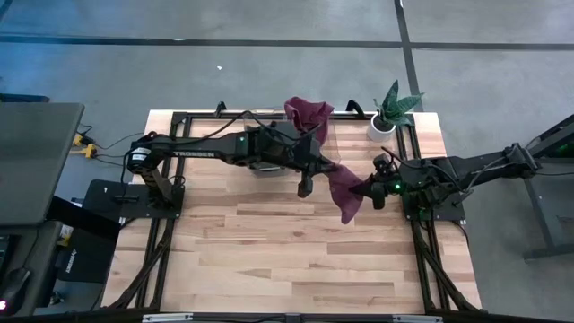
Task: Pick & Place hat
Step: Put the red cap into the right transparent bin
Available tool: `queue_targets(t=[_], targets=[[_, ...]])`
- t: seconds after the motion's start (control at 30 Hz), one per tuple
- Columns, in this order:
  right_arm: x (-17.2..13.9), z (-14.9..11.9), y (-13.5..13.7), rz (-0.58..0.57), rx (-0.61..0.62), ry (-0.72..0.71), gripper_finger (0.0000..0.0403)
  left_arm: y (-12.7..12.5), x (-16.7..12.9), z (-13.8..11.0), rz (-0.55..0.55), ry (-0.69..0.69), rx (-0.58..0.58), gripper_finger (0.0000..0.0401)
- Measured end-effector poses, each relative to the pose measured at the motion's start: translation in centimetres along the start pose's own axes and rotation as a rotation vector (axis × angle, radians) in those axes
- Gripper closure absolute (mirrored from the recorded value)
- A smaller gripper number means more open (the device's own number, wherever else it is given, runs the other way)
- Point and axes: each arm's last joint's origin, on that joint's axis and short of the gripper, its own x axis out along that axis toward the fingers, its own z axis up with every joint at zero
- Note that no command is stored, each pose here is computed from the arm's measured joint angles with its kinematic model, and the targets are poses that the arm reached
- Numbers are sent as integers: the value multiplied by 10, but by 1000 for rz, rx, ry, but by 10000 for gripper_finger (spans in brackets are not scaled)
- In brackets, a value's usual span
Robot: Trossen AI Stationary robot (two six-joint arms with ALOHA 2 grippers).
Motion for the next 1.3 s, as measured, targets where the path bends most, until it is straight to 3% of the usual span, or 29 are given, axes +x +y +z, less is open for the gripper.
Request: queue_targets(t=[0.23, 0.63, 0.77, 1.07, 1.3], targets=[[0, -1, 1, 37, -5, 42, 389, 1, 0, 0, 38, 2, -3, 400], [-2, -1, 2, 55, -43, 62, 263, 2, 0, -8, 50, 77, -2, 401], [-8, -1, 1, 67, -53, 62, 240, 3, 0, -10, 112, 101, 2, 401], [-30, 3, -1, 116, -55, 15, 247, 8, -4, -2, 280, 81, -20, 401], [-46, 24, 22, 120, -202, -80, 269, 9, -6, 4, 306, 56, -60, 401]])
